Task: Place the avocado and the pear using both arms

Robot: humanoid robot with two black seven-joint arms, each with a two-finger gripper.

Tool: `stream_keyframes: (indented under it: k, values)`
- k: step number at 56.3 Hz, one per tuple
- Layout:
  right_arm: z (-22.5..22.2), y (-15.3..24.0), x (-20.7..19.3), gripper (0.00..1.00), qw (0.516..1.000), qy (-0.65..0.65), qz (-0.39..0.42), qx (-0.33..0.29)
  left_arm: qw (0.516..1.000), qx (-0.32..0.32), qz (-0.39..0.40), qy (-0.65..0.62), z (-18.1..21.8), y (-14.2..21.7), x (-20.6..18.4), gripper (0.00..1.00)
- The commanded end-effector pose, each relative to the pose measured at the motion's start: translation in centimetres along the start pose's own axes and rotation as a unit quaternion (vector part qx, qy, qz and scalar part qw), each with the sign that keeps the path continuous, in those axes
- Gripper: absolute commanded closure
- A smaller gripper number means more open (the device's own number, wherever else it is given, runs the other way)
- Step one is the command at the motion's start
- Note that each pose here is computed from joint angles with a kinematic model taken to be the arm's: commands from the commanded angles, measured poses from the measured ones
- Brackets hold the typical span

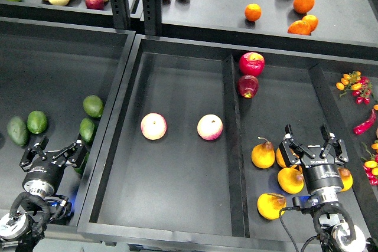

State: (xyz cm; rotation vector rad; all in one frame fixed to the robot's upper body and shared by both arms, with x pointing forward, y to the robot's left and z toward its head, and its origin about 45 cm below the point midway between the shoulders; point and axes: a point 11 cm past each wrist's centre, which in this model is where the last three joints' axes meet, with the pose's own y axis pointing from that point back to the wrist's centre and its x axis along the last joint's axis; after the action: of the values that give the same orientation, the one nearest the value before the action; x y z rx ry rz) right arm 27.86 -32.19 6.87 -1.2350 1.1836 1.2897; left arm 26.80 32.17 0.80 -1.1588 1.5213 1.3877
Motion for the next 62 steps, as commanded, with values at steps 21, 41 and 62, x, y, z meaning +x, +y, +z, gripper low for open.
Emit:
stream_keyframes:
  k: [21, 41, 62]
  values:
    - [0.1, -0.2, -0.1, 0.0, 1.0, 0.0, -0.002, -0.002, 0.998, 0.021, -0.056, -0.006, -0.2, -0.9, -4.0, 0.01]
    - [0.1, -0.4, -0.3, 0.0, 1.0, 0.0, -0.005, -0.003, 0.989, 0.014, -0.146, 0.02, 0.0, -0.8, -9.7, 0.01]
    - [0.1, -0.5, -0.6, 0.0, 1.0, 0.0, -0.009, -0.003, 0.983, 0.026, -0.183, 0.006, -1.3, 1.7, -11.1, 0.01]
